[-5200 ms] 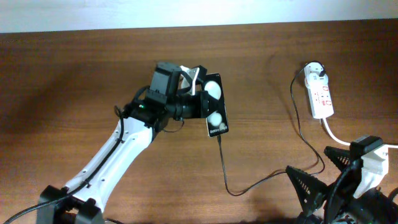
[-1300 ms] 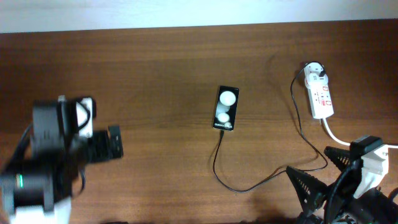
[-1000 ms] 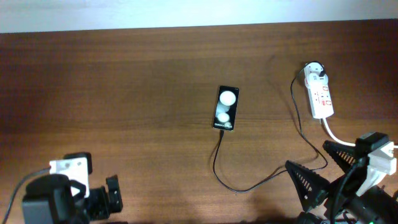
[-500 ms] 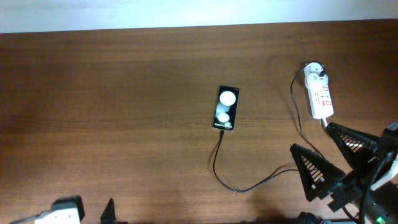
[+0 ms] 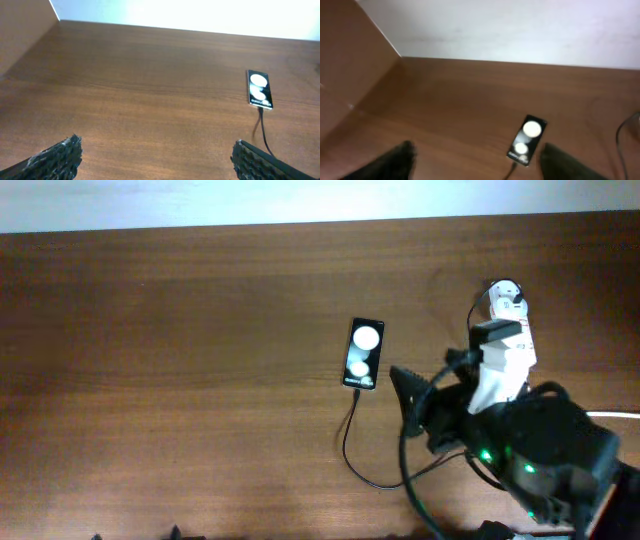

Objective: Plug charger to phone and switch on socket

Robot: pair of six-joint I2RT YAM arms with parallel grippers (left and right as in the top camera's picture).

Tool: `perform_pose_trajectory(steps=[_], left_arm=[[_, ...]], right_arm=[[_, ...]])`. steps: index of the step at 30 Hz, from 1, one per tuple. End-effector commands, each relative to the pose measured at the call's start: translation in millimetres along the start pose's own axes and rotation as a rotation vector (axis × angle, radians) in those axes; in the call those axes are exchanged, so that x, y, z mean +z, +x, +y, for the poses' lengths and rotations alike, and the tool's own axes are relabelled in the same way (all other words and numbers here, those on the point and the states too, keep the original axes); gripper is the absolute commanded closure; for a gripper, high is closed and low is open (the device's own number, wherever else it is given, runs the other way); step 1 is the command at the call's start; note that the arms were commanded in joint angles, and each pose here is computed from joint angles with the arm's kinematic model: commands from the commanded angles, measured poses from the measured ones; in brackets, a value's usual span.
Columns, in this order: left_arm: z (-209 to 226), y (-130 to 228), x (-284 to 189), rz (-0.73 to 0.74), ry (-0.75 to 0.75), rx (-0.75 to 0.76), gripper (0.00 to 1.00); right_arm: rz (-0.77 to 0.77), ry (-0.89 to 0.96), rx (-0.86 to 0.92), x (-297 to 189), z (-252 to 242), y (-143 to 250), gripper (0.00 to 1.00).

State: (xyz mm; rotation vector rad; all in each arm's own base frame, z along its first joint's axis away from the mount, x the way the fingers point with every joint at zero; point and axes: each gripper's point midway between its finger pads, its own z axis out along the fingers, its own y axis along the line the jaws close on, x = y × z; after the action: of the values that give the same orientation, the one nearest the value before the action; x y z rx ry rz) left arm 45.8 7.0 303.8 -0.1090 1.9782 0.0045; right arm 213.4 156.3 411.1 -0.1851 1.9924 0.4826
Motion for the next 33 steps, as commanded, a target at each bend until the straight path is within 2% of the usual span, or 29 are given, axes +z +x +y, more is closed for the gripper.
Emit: perform_pose_trajectory(steps=[1,5,7,9,14,16,19,23,26,30,33], left_arm=[[3,3,-10,-0.060,-0.012,0.005,0.01],[3,6,-19,-0.108,-0.009,0.003,0.01],[4,7,-20,-0.114,-0.009,0.002,0.01],[4,7,-20,-0.114,-0.009,0.002,0.01],[4,8,-23,-0.134,-0.007,0.002,0.01],[4,10,-27,-0.157,-0.006,0.001,0.01],[4,10,-28,-0.162,-0.015,-0.004,0.01],[4,10,-29,-0.164,-0.067,-0.021,0.01],[5,10,-29,-0.164,-0.079,-0.026,0.01],[5,10,-29,-0.164,-0.079,-0.026,0.01],[5,11,-29,-0.162,-0.080,-0.026,0.01]], right_arm=[[0.035,0.054,-0.023,23,0,5,0.44],[0.104,0.090,0.013,54,7,20,0.85],[0.130,0.105,0.001,63,8,26,0.96],[0.134,0.115,0.019,65,6,27,0.96],[0.205,0.230,0.193,67,-42,36,0.96],[0.257,0.298,0.256,63,-72,44,0.96],[0.293,0.499,0.373,45,-136,53,0.96],[0.267,0.753,0.542,8,-214,58,0.96],[0.265,0.828,0.653,1,-247,64,0.96],[0.347,0.906,0.749,14,-287,77,0.96],[0.399,0.869,0.809,31,-302,77,0.96]])
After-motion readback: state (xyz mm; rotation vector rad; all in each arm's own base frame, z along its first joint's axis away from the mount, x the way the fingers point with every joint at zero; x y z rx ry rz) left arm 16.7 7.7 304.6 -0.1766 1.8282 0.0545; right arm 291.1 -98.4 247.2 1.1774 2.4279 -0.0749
